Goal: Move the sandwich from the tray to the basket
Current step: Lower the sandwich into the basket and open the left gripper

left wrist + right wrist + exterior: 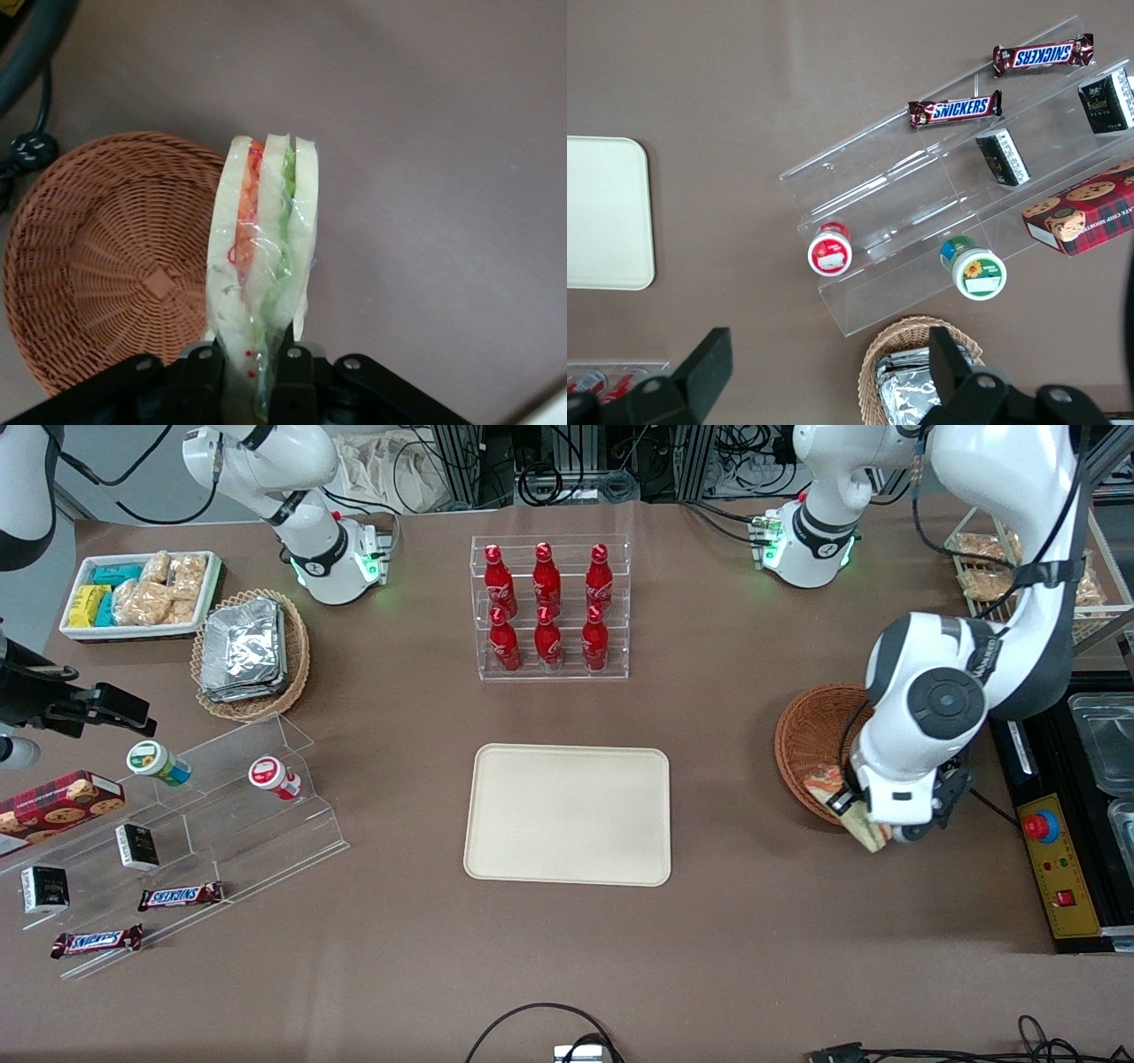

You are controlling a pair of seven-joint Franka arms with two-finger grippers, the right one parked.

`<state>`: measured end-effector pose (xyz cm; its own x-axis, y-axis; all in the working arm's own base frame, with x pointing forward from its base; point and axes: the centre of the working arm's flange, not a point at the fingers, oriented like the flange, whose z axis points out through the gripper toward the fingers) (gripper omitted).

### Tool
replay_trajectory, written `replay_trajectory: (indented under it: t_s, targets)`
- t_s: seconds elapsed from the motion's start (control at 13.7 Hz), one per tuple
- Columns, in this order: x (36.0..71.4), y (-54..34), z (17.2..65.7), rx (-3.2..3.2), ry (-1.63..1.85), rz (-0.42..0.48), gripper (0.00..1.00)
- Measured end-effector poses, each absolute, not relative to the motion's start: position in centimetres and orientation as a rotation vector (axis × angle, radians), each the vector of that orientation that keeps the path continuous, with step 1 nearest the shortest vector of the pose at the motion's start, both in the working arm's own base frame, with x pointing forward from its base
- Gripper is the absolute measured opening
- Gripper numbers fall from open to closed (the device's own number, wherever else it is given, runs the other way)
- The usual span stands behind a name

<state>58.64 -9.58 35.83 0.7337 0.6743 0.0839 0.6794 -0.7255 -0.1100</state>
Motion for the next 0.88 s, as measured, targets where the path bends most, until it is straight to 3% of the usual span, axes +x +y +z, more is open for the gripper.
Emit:
replay_trajectory:
  t_s: [0.22, 0.58, 0.88]
  targets:
    - [55.5, -6.7, 33.0, -2.802, -1.149, -0.083, 0.19]
    - [52.5, -4.7, 29.0, -2.784, -1.233, -0.013, 0.19]
    - [50.2, -4.4, 26.2, -2.799, -1.24, -0.016, 0.19]
